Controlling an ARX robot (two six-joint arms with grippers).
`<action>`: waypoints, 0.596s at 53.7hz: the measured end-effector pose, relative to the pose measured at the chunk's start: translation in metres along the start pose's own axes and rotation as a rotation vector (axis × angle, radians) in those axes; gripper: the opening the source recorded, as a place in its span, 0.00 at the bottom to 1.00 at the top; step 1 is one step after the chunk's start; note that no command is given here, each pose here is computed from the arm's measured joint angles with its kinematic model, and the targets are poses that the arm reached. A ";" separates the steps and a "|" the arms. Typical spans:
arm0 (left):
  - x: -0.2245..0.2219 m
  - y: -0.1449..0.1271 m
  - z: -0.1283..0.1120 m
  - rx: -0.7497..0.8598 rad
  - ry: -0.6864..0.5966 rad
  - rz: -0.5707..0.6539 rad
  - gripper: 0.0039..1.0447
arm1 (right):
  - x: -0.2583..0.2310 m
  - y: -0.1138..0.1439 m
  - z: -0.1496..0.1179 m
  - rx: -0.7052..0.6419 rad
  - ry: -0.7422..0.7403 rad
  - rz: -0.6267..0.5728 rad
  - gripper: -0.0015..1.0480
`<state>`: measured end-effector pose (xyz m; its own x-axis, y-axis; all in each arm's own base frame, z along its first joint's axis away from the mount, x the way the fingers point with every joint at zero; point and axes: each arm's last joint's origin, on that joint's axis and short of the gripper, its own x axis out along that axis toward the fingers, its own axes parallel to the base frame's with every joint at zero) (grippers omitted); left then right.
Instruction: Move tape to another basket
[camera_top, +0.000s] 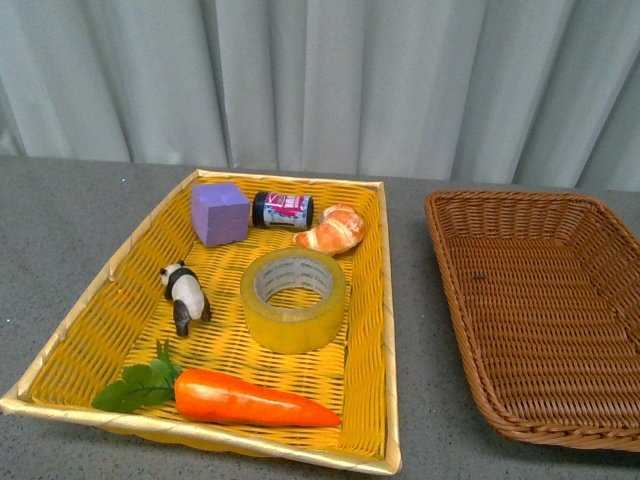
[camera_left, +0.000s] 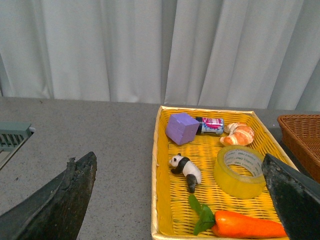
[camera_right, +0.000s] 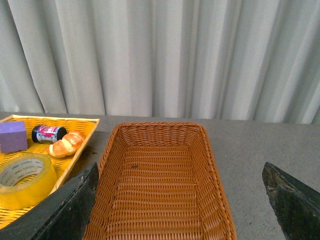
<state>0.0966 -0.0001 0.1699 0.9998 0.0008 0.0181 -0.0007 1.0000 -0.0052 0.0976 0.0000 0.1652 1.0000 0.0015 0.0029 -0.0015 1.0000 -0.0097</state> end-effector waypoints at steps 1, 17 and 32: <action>0.000 0.000 0.000 0.000 0.000 0.000 0.94 | 0.000 0.000 0.000 0.000 0.000 0.000 0.91; 0.000 0.000 0.000 0.000 0.000 0.000 0.94 | 0.000 0.000 0.000 0.000 0.000 0.000 0.91; 0.000 0.000 0.000 0.000 0.000 0.000 0.94 | 0.000 0.000 0.000 0.000 0.000 0.000 0.91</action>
<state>0.0966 -0.0001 0.1699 0.9998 0.0008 0.0181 -0.0007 1.0000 -0.0052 0.0976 0.0000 0.1652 1.0000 0.0015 0.0029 -0.0015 1.0000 -0.0097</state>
